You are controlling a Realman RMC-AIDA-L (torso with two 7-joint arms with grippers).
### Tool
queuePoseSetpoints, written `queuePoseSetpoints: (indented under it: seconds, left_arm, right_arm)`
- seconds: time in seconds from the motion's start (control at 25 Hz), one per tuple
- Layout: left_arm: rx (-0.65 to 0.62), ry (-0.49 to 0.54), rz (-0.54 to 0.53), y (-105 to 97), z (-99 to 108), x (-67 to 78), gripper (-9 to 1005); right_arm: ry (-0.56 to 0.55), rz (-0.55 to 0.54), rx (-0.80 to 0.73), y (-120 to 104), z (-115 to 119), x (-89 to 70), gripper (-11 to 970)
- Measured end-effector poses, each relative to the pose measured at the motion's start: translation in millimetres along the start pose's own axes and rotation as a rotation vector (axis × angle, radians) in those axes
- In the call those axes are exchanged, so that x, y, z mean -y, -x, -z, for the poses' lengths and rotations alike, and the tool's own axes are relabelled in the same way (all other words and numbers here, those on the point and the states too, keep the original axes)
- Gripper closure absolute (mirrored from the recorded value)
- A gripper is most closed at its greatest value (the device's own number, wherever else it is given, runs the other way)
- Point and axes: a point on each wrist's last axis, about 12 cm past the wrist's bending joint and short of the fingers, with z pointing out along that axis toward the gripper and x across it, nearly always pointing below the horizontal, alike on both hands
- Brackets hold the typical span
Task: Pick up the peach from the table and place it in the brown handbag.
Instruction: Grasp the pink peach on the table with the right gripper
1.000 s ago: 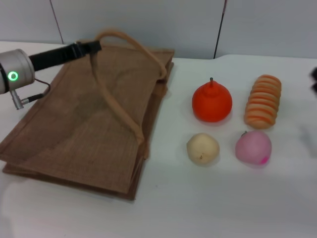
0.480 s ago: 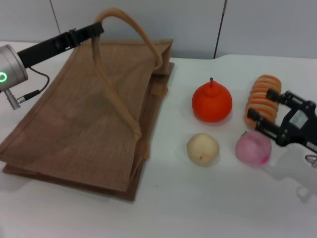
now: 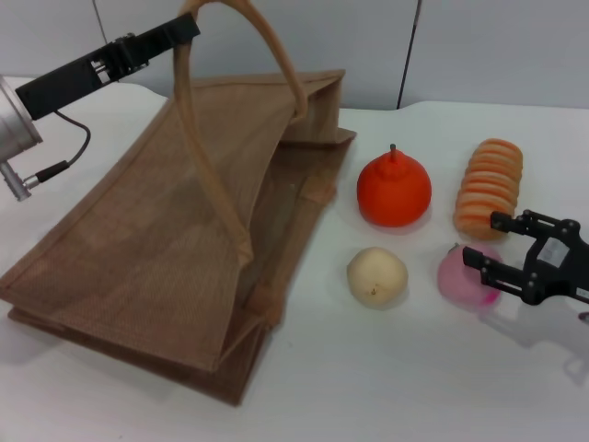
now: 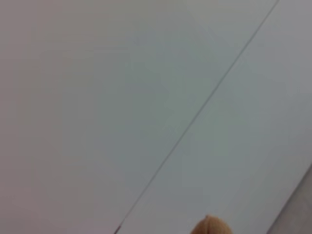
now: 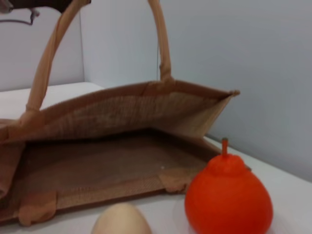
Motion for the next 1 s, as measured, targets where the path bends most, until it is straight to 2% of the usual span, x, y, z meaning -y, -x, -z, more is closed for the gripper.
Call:
queuePoseSetpoints:
  seconds: [0.4, 1.0]
  left_arm:
    - [0.037, -0.071, -0.007, 7.1, 6.3, 7.6, 874]
    - [0.036, -0.073, -0.006, 6.9, 6.7, 7.8, 873]
  right_arm:
    - [0.040, -0.021, -0.098, -4.5, -1.1, 3.4, 278]
    - [0.029, -0.046, -0.169, -3.9, -19.5, 9.5, 282]
